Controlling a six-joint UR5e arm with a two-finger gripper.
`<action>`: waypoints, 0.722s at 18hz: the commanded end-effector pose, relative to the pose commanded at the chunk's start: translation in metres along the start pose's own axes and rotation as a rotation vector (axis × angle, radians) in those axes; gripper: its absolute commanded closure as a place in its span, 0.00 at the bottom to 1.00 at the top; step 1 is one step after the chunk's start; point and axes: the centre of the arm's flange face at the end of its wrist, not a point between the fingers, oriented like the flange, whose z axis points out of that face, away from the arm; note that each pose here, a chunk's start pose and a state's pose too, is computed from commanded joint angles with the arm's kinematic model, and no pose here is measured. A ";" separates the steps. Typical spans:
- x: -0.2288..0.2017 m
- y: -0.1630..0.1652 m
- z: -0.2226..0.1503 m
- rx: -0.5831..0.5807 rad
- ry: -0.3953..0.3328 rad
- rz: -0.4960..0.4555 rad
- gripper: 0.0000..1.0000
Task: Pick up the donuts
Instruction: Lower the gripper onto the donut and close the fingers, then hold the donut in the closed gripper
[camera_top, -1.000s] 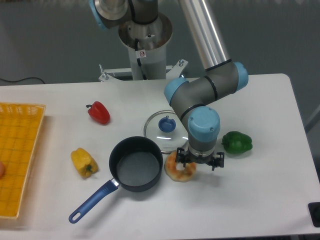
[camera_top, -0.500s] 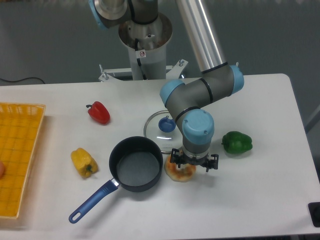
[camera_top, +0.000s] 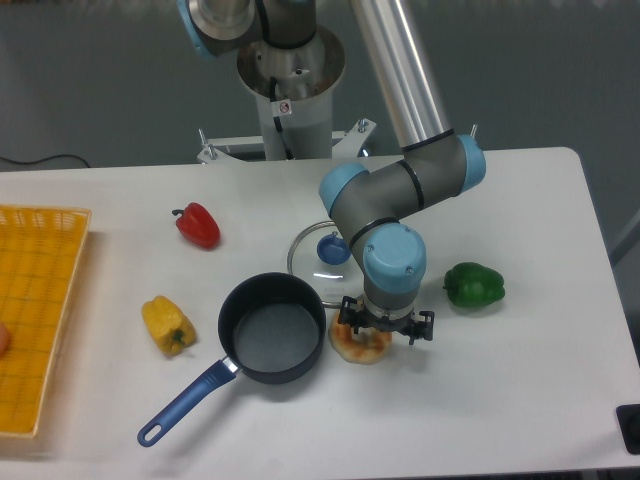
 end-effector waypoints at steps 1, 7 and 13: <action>0.000 0.000 0.000 0.000 0.000 0.000 0.03; 0.000 0.000 0.000 -0.001 -0.001 0.000 0.11; 0.000 0.000 0.001 -0.002 0.000 0.000 0.15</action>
